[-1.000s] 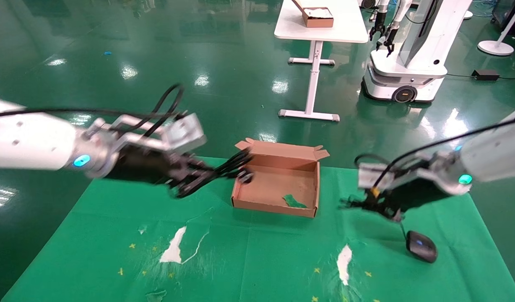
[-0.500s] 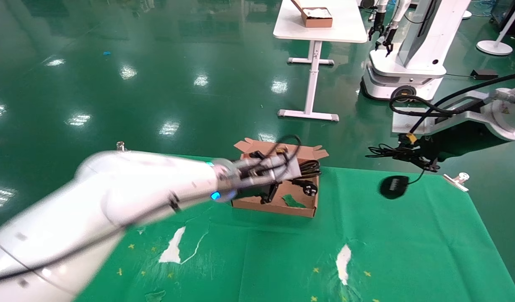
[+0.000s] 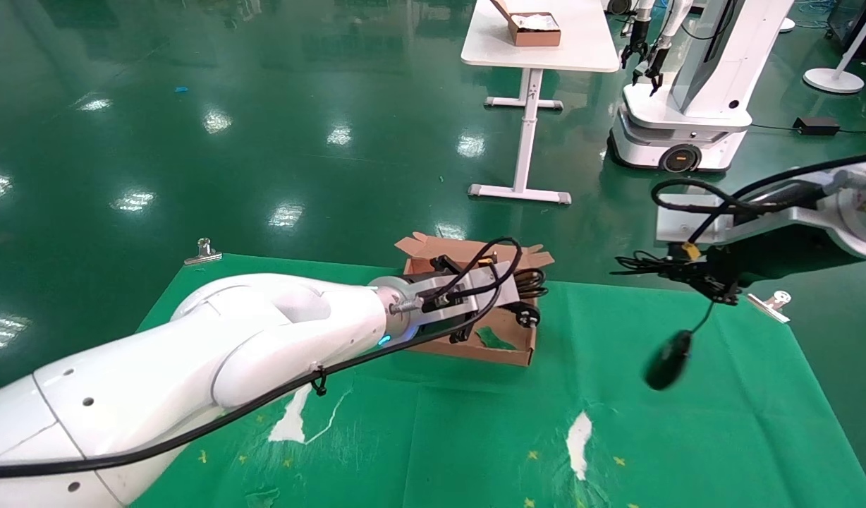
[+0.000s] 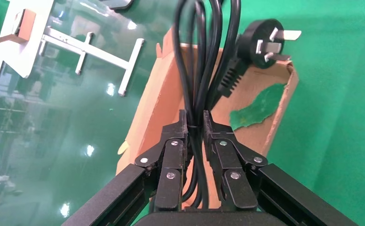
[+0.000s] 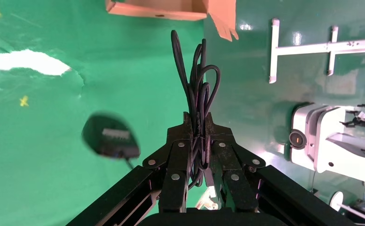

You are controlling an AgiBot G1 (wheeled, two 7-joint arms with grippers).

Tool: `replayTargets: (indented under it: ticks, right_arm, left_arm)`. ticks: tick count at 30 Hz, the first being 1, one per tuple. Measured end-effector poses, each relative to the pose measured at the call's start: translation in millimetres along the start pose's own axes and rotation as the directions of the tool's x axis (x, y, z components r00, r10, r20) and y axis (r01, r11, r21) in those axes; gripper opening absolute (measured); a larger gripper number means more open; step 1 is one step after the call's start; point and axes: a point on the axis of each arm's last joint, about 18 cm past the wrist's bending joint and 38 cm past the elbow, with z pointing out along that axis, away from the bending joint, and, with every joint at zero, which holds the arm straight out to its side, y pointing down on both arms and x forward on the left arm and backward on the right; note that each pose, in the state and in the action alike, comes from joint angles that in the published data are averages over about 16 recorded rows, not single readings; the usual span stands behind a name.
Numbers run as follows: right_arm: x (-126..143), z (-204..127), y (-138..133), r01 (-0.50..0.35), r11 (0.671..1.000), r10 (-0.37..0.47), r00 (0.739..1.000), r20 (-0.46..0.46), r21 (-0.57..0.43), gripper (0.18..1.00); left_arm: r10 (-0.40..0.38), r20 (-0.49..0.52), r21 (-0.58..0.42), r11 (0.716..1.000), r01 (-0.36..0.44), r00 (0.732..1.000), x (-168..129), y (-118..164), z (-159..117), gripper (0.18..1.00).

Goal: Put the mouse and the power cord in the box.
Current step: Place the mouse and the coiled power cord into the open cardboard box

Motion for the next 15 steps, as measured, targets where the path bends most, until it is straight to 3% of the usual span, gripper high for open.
replayTargets:
  ticks: [7,11,15]
  right_arm:
    - [-3.2,3.5,-12.7,0.024,0.999,-0.024,1.000,-0.003,0.031,0.220]
    - [-2.9,7.1,-22.2,0.044,0.998,-0.044,0.999,0.001,0.053,0.219]
    - [-2.2,12.0,-34.8,0.069,0.994,-0.070,0.998,0.009,0.079,0.219]
  left_arm:
    - [-0.058,0.046,-0.026,0.998,0.059,0.997,-20.8,10.4,-1.8,0.309]
    - [-0.141,0.102,-0.057,0.987,0.148,0.985,-49.1,28.7,-9.5,0.353]
    - [-0.246,0.172,-0.092,0.960,0.264,0.954,-85.4,60.5,-28.9,0.429]
